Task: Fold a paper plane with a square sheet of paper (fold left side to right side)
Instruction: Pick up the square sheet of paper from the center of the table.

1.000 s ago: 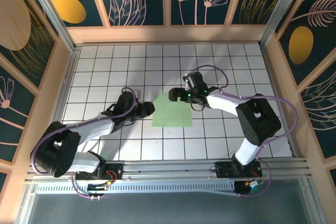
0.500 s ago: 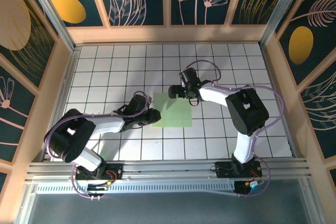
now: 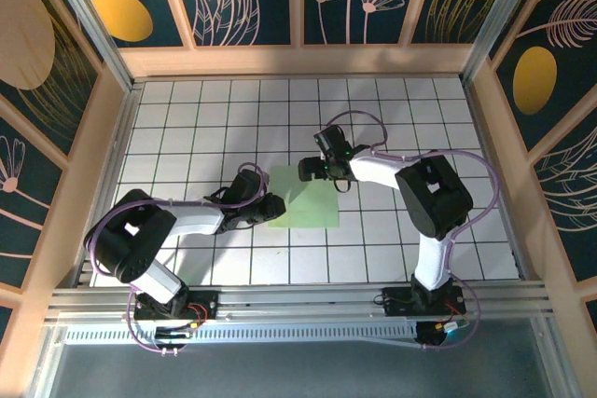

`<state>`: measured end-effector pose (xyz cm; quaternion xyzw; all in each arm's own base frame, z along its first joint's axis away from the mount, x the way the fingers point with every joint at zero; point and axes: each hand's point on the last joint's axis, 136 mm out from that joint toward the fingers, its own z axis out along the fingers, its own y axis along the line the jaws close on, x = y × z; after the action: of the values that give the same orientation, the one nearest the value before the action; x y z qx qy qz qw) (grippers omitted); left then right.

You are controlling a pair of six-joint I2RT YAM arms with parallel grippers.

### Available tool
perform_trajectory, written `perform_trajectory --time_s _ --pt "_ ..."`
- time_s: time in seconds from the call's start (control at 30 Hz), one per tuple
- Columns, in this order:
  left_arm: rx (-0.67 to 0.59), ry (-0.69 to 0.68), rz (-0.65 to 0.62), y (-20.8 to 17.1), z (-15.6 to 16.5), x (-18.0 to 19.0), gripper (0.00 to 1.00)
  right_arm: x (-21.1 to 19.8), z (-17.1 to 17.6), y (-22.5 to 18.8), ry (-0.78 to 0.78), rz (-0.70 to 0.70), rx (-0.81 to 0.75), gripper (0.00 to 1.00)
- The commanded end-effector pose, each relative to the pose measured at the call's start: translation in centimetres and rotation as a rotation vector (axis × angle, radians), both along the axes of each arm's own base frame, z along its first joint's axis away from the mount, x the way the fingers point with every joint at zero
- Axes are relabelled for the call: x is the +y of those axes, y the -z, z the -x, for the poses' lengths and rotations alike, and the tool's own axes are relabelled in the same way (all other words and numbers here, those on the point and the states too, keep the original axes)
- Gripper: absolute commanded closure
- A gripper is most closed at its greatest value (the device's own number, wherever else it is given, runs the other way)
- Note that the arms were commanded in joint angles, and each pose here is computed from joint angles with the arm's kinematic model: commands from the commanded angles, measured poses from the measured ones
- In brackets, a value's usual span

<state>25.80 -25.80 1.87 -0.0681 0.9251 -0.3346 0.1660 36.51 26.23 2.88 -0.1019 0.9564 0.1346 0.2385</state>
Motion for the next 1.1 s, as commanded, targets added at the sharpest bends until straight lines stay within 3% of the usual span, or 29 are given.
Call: perform_trajectory --time_s 0.0,0.43,0.67,0.83,1.07 --pt "0.005 -0.016 0.005 0.3 -0.3 -0.3 0.77 0.2 1.6 0.6 -0.026 0.034 0.046 0.04" --pt "-0.001 -0.023 0.012 0.2 -0.6 -0.4 0.77 2.4 4.4 -1.7 -0.09 0.022 0.048 0.12" --pt "-0.014 -0.031 0.04 -0.4 -0.8 -0.7 0.77 3.4 5.2 -1.9 -0.127 -0.007 0.074 0.27" --pt "-0.02 -0.05 0.137 -1.4 -0.6 -1.3 0.75 4.1 5.5 -2.3 -0.15 -0.041 0.089 0.37" --pt "-0.035 -0.047 0.105 -1.6 -0.9 -1.1 0.71 4.6 5.9 -2.4 -0.174 -0.096 0.115 0.51"
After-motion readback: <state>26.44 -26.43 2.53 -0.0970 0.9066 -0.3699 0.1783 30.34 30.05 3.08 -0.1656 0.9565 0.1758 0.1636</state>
